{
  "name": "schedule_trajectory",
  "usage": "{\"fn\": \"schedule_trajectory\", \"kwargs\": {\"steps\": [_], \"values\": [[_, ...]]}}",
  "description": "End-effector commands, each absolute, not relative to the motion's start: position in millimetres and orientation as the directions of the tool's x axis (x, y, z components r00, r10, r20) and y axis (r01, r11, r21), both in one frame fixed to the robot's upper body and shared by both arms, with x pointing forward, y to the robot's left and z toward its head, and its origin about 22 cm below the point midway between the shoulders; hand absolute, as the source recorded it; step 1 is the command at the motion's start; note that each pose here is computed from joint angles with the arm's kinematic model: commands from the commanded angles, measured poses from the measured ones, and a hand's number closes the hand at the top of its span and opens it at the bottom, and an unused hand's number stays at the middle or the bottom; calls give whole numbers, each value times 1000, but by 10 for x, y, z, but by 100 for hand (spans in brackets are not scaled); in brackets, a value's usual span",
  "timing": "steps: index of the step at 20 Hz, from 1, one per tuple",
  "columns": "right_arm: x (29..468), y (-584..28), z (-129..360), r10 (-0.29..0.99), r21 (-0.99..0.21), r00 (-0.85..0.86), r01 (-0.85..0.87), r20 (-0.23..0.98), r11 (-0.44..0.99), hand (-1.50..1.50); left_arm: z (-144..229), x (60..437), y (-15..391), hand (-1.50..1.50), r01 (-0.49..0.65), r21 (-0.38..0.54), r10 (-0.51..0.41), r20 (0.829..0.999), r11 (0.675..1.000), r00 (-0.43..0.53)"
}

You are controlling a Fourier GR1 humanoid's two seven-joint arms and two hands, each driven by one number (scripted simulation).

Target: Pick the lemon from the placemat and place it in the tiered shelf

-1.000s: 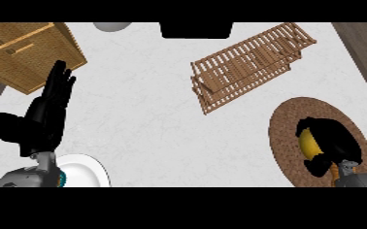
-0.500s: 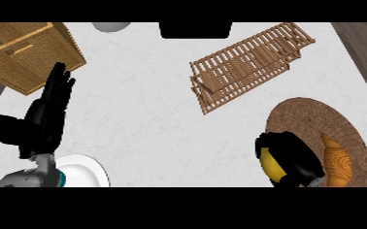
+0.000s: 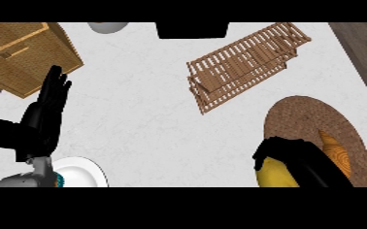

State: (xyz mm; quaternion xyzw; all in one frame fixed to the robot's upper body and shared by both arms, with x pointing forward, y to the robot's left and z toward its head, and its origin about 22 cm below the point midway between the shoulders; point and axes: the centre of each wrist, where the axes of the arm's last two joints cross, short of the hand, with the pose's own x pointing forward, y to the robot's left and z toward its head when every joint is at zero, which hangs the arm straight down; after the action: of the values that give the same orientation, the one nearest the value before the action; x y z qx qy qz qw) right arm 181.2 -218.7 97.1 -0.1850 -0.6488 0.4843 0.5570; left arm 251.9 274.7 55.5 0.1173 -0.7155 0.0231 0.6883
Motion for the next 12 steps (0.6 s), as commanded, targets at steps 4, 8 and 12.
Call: {"fn": "schedule_trajectory", "kwargs": {"steps": [4,8,12], "values": [[1518,-2439,1739,748,-779,-243,-61,618,624,150,611,2540,2786,0,-202,128,-134,991,971,-17],[1898,-2424,2027,782,-797,-202,13,590,604,150,586,2665,2844,0,-197,135,-144,989,971,-32],[2074,-2619,2301,767,-776,-189,43,613,630,150,613,2531,2654,0,-164,124,-132,990,979,-39]]}}
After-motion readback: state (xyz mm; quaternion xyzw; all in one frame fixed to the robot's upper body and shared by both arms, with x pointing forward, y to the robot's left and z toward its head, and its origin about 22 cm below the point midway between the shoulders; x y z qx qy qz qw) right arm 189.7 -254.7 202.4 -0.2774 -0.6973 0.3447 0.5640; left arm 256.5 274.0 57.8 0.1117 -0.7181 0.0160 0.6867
